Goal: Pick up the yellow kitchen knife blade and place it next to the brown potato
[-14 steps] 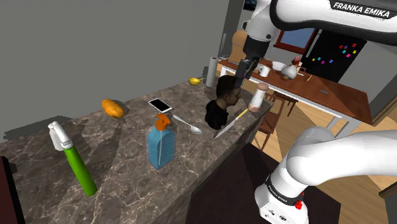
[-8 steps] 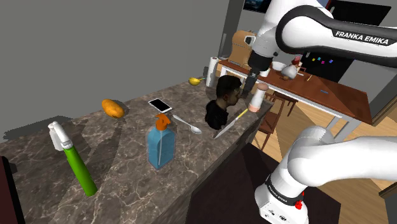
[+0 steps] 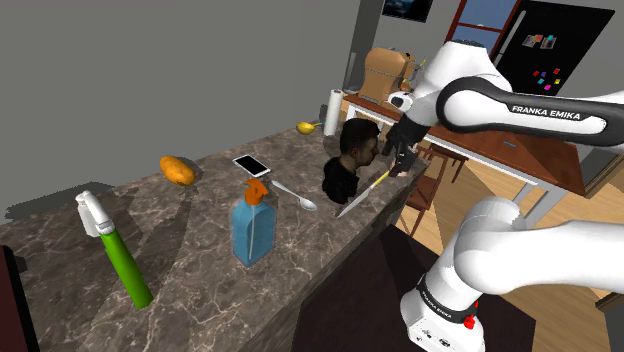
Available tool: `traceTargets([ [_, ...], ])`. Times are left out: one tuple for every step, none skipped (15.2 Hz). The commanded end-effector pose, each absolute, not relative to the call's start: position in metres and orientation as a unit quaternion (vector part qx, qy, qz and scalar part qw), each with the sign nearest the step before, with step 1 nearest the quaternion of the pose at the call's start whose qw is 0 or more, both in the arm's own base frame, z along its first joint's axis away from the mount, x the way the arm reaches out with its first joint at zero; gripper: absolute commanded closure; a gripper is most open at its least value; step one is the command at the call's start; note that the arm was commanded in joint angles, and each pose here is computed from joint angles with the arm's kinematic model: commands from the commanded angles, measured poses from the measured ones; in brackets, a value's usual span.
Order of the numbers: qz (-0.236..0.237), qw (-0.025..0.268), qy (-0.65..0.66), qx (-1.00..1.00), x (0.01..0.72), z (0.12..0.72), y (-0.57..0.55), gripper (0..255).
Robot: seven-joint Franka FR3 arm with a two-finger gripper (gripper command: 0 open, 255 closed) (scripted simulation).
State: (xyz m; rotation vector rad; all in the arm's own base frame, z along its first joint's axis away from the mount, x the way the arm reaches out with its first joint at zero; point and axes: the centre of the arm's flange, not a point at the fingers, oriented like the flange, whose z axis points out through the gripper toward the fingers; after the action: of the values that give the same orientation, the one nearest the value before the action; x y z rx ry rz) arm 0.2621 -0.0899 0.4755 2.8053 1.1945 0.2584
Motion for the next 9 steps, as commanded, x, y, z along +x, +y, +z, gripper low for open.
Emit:
traceTargets([
  [0.093,0.044,0.445,0.89,0.265,0.455,-0.107,0],
  [0.097,0.045,0.469,0.877,0.266,0.444,-0.116,0],
  [0.101,0.046,0.493,0.863,0.269,0.433,-0.124,0],
  [0.105,0.047,0.516,0.849,0.271,0.423,-0.133,0],
  [0.109,0.048,0.54,0.834,0.275,0.412,-0.142,0],
  [0.112,0.048,0.562,0.818,0.279,0.402,-0.15,0],
  [0.116,0.049,0.585,0.801,0.283,0.392,-0.158,0],
  [0.117,0.049,0.59,0.797,0.284,0.389,-0.16,0],
  [0.117,0.049,0.59,0.797,0.286,0.384,-0.16,0],
])
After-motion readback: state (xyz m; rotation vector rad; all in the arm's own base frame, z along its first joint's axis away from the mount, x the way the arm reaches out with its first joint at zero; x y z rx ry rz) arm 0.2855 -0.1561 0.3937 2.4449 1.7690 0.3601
